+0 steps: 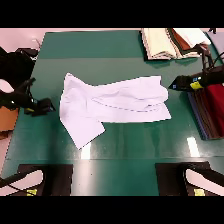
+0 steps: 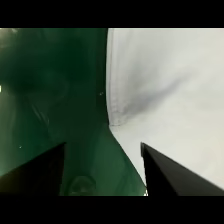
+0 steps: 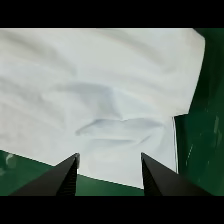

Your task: Fold the shirts.

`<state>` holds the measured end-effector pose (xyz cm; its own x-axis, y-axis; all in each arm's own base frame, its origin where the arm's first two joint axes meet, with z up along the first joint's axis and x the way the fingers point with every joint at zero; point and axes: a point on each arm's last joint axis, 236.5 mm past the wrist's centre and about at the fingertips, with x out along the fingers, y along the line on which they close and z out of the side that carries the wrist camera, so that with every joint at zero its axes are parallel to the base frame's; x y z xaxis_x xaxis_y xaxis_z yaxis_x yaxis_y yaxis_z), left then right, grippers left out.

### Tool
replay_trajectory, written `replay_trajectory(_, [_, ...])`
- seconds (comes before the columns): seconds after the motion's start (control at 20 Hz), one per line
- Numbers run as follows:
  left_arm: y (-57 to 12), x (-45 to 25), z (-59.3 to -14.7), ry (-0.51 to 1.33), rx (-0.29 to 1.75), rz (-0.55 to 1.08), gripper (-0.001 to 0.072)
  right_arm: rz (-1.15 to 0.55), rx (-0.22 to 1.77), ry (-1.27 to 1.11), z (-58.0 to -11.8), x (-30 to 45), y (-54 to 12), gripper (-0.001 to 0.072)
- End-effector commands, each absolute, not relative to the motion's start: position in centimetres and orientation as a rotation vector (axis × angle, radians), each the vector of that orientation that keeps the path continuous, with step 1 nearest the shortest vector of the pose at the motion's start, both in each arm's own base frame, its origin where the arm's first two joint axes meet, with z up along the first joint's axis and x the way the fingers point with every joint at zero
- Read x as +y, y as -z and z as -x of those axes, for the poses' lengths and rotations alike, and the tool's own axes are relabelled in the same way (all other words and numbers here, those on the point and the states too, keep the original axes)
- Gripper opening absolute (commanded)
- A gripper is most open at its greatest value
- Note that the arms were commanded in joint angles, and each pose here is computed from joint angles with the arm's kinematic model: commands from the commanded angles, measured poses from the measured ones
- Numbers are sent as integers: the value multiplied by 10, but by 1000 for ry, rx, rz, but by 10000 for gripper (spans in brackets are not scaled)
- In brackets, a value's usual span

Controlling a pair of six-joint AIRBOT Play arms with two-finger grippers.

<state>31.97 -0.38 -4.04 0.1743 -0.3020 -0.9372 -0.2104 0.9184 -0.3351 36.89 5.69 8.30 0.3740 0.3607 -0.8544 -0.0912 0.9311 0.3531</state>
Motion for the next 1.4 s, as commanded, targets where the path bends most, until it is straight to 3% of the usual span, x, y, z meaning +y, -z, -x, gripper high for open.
replay_trajectory(0.0, [72, -21, -308, 72, 1389, 580, 549, -248, 1163, -325, -360, 72, -76, 439])
replay_trajectory(0.35, [72, -60, -327, 157, 1302, 571, 547, -287, 1136, -362, -363, 86, -83, 439])
replay_trajectory(0.4, [72, -67, -328, 163, 1303, 569, 481, -287, 1136, -362, -363, 86, -83, 439])
replay_trajectory(0.45, [70, -72, -330, 176, 1298, 557, 309, -283, 1138, -359, -363, 85, -83, 438])
replay_trajectory(0.55, [60, -74, -338, 188, 1275, 547, 35, -284, 1163, -354, -358, 79, -79, 439])
replay_trajectory(0.8, [16, -75, -360, 257, 1227, 481, 28, -461, 1340, -191, -316, 18, -21, 446])
replay_trajectory(0.9, [7, -75, -367, 264, 1204, 472, 28, -592, 1408, -97, -290, -5, 17, 603])
replay_trajectory(1.05, [6, -75, -368, 262, 1199, 472, 28, -781, 1451, -71, -267, -8, 62, 518])
replay_trajectory(1.15, [6, -75, -368, 262, 1198, 472, 28, -877, 1413, -107, -274, 5, 75, 504])
replay_trajectory(1.35, [6, -75, -369, 261, 1194, 477, 28, -885, 1396, -184, -298, 35, 85, 498])
